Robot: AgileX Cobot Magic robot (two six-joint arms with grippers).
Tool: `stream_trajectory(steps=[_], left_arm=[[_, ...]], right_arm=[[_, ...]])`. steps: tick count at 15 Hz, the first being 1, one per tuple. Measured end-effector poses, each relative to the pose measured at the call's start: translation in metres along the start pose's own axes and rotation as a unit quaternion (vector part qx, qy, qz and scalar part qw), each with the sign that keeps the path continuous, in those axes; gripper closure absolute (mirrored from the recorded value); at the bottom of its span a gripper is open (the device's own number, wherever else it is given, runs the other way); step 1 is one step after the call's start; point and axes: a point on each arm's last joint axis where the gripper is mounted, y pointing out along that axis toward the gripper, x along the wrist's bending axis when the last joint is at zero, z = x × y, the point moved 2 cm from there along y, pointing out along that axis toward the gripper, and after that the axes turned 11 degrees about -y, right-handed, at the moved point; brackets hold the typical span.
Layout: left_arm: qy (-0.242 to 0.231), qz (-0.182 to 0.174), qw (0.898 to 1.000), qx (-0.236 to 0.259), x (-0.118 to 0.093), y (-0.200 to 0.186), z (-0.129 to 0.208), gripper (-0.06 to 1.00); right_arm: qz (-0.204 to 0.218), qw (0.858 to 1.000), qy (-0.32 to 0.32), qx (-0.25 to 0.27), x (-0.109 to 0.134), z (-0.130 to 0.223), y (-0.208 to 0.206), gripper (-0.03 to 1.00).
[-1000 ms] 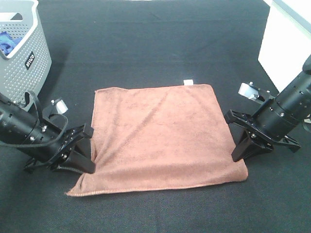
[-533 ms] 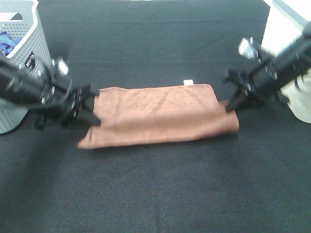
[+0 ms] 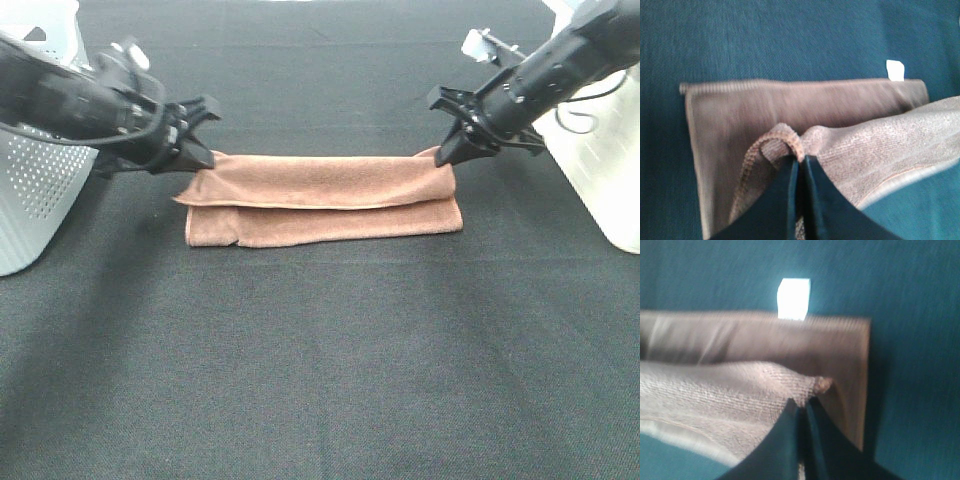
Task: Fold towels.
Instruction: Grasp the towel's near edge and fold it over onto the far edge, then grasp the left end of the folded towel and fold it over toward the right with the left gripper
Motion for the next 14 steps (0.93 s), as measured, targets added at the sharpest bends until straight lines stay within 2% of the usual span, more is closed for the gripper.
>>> stream_trajectory(steps=[2, 3, 4, 5, 6, 7, 8, 10, 12, 14], left_arm=[[-0.025, -0.006, 1.0, 0.005, 0.007, 0.016, -0.002, 0.92], [-0.033, -0.007, 0.999, 0.005, 0.008, 0.021, -0.003, 0.87], [-0.036, -0.007, 0.999, 0.004, 0.009, 0.025, -0.005, 0.75], [-0.036, -0.006, 0.999, 0.003, 0.008, 0.026, -0.007, 0.58], [-0.034, -0.003, 0.999, -0.001, 0.006, 0.026, -0.009, 0.31], [-0.028, -0.002, 1.0, -0.001, 0.004, 0.025, -0.01, 0.16], [-0.012, -0.005, 1.0, 0.001, 0.004, 0.023, -0.01, 0.09], [0.008, -0.02, 1.0, 0.01, 0.008, 0.022, -0.009, 0.06], [-0.009, -0.044, 0.999, 0.025, 0.015, 0.023, -0.006, 0.06], [-0.018, -0.055, 0.998, 0.038, 0.021, 0.026, -0.002, 0.06]], right_arm=[[0.001, 1.0, 0.001, -0.001, -0.008, -0.005, 0.016, 0.95], [0.002, 1.0, 0.003, 0.004, -0.01, -0.003, 0.021, 0.87], [0.001, 1.0, 0.004, 0.005, -0.011, -0.003, 0.022, 0.71], [0.002, 1.0, 0.003, 0.003, -0.011, -0.004, 0.021, 0.51], [0.001, 1.0, 0.002, 0.001, -0.01, -0.007, 0.018, 0.25], [0.0, 1.0, -0.001, 0.007, -0.008, -0.006, 0.016, 0.16], [0.001, 1.0, -0.003, 0.017, -0.007, -0.005, 0.012, 0.12], [0.017, 0.999, -0.002, 0.045, -0.007, -0.001, 0.005, 0.09], [0.038, 0.997, -0.002, 0.071, -0.012, 0.005, 0.003, 0.09], [0.042, 0.996, -0.004, 0.074, -0.013, 0.005, 0.003, 0.09]])
